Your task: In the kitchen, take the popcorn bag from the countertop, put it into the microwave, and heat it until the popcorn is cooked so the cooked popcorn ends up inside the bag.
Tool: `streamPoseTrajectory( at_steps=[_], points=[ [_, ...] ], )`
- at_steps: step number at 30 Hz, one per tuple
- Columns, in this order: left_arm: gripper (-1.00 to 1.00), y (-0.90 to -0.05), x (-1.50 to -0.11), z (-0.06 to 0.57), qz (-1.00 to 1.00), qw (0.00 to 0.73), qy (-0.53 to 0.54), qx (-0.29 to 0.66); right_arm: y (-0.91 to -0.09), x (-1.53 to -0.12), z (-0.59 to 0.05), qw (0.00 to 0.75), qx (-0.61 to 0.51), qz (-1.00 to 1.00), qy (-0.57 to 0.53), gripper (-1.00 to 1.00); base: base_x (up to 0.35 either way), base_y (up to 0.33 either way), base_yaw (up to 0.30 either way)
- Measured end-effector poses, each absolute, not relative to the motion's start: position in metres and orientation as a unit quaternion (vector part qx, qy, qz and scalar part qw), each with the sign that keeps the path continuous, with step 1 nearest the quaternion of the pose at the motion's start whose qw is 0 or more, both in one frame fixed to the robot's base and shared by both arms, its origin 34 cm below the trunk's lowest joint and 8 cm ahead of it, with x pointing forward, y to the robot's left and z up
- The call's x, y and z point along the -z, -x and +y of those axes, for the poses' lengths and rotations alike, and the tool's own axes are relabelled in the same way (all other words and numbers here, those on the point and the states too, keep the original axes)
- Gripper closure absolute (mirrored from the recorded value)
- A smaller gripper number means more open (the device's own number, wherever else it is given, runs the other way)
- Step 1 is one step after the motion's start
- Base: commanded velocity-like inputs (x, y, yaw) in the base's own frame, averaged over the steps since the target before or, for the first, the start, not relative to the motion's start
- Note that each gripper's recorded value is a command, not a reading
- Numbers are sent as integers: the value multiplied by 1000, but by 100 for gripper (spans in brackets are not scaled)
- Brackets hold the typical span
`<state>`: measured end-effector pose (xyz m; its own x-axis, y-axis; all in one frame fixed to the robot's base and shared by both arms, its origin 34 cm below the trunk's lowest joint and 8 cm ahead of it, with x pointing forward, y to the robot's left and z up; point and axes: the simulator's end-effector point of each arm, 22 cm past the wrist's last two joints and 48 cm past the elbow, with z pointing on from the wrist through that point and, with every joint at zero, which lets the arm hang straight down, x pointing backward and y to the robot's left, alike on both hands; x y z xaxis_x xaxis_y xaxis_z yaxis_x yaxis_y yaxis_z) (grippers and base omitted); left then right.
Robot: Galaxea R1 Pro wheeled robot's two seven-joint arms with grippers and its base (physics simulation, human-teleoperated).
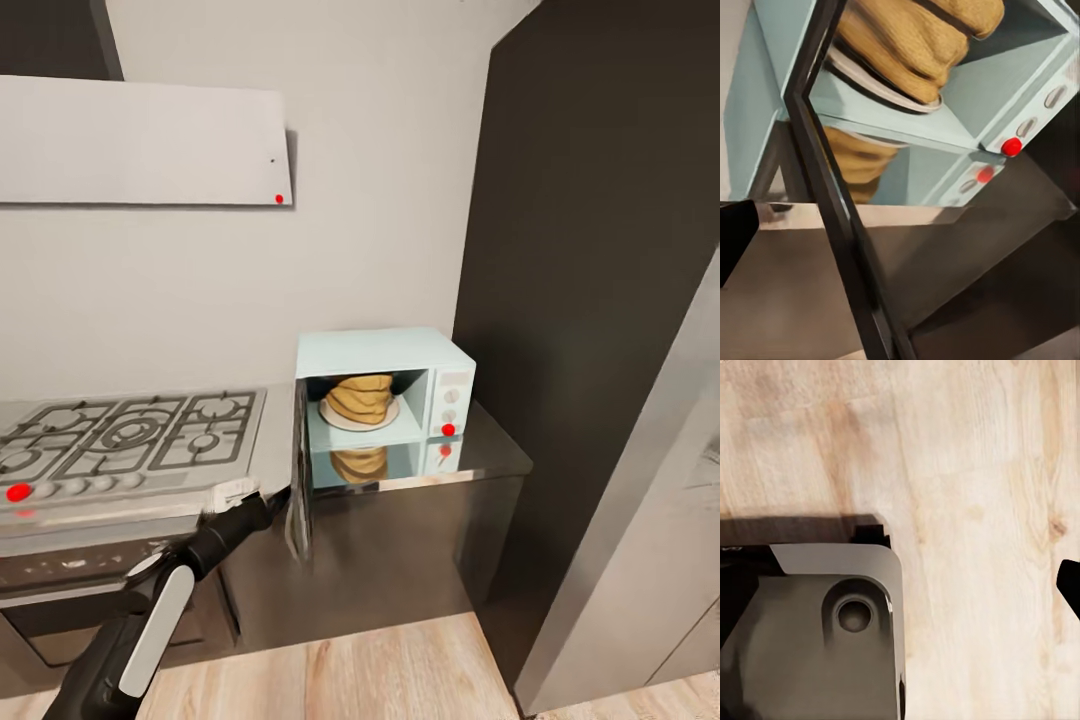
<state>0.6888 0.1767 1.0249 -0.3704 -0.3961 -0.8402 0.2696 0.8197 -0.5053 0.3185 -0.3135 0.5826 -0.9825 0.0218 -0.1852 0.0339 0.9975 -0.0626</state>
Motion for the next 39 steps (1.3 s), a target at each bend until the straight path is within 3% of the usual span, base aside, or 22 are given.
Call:
streamPoseTrajectory(
  at_steps=[15, 22, 26, 39],
  points=[
    [-100, -687, -1040, 172, 764, 570, 35, 301, -324, -585, -313, 100, 33, 994, -13, -100, 0, 0, -183],
    [-100, -675, -1042, 111, 766, 555, -1, 325, -326, -587, -313, 103, 33, 994, -14, -100, 0, 0, -183],
    [-100, -679, -1036, 115, 778, 563, -12, 280, -328, -587, -313, 105, 33, 994, -14, -100, 0, 0, -183],
    [-100, -680, -1040, 109, 779, 566, 7, 269, -332, -590, -313, 111, 33, 993, -14, -100, 20, 0, -183]
  ],
)
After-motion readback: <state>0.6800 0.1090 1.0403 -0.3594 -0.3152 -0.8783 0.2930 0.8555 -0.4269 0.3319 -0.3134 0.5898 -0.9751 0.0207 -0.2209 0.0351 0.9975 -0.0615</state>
